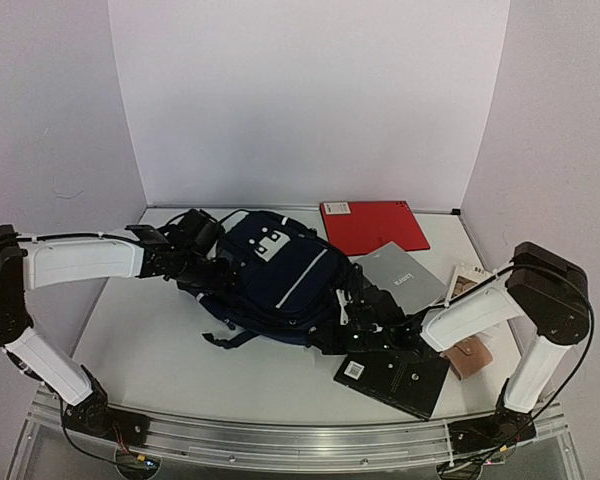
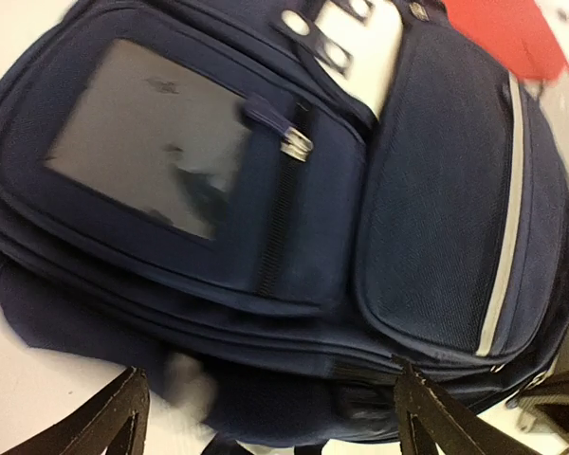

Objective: Pack the student bag
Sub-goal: Unzip the student bag at the center of the board.

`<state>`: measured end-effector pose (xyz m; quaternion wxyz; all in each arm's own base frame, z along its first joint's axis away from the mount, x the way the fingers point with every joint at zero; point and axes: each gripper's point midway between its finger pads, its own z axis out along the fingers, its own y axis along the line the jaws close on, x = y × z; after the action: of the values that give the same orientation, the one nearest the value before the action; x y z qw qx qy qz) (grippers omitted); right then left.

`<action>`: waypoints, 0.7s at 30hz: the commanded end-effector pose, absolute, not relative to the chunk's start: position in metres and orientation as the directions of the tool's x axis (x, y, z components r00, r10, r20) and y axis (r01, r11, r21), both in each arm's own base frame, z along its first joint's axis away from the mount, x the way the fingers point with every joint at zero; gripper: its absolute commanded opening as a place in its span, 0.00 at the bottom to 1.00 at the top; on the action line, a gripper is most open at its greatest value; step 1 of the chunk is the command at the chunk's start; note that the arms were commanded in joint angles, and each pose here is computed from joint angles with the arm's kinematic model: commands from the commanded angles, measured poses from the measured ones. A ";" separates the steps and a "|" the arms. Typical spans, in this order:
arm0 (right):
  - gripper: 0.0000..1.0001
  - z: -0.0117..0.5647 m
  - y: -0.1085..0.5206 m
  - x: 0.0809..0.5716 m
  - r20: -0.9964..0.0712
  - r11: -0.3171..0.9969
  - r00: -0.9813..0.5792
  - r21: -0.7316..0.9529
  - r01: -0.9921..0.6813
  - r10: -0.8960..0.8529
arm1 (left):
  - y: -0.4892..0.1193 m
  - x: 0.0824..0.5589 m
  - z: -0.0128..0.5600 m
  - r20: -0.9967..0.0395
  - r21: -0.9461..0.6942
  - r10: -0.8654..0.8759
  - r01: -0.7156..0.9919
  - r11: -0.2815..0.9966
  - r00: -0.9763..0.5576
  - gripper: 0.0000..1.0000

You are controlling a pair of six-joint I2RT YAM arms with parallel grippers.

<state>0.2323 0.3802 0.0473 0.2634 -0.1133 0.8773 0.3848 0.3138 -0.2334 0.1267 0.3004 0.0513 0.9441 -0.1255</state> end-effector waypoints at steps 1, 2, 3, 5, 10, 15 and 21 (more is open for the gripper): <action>0.00 0.068 0.385 0.233 -0.570 0.639 -0.821 0.644 -0.420 0.034 | -0.293 0.320 0.135 -0.673 -0.049 0.224 0.345 0.937 -0.705 0.90; 0.00 0.068 0.385 0.233 -0.571 0.639 -0.820 0.644 -0.420 0.037 | -0.302 0.319 0.133 -0.672 -0.022 0.247 0.352 0.936 -0.698 0.90; 0.00 0.069 0.386 0.233 -0.573 0.638 -0.819 0.645 -0.421 0.038 | -0.304 0.321 0.127 -0.663 0.010 0.259 0.338 0.941 -0.703 0.90; 0.00 0.072 0.386 0.234 -0.576 0.634 -0.816 0.648 -0.421 0.046 | -0.301 0.325 0.125 -0.652 0.045 0.251 0.294 0.955 -0.715 0.91; 0.00 0.076 0.385 0.235 -0.579 0.629 -0.813 0.655 -0.419 0.060 | -0.304 0.315 0.129 -0.661 0.023 0.260 0.328 0.945 -0.704 0.91; 0.00 0.075 0.384 0.234 -0.579 0.630 -0.813 0.653 -0.421 0.058 | -0.342 0.294 0.134 -0.689 -0.035 0.339 0.497 0.867 -0.640 0.92; 0.00 0.079 0.383 0.235 -0.580 0.626 -0.811 0.660 -0.415 0.074 | -0.399 0.279 0.120 -0.683 -0.002 0.451 0.620 0.785 -0.574 0.93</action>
<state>0.2311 0.3790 0.0517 0.2657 -0.1080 0.8737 0.3930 0.2809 -0.3537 0.1122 0.3284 0.2583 0.9039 -0.0914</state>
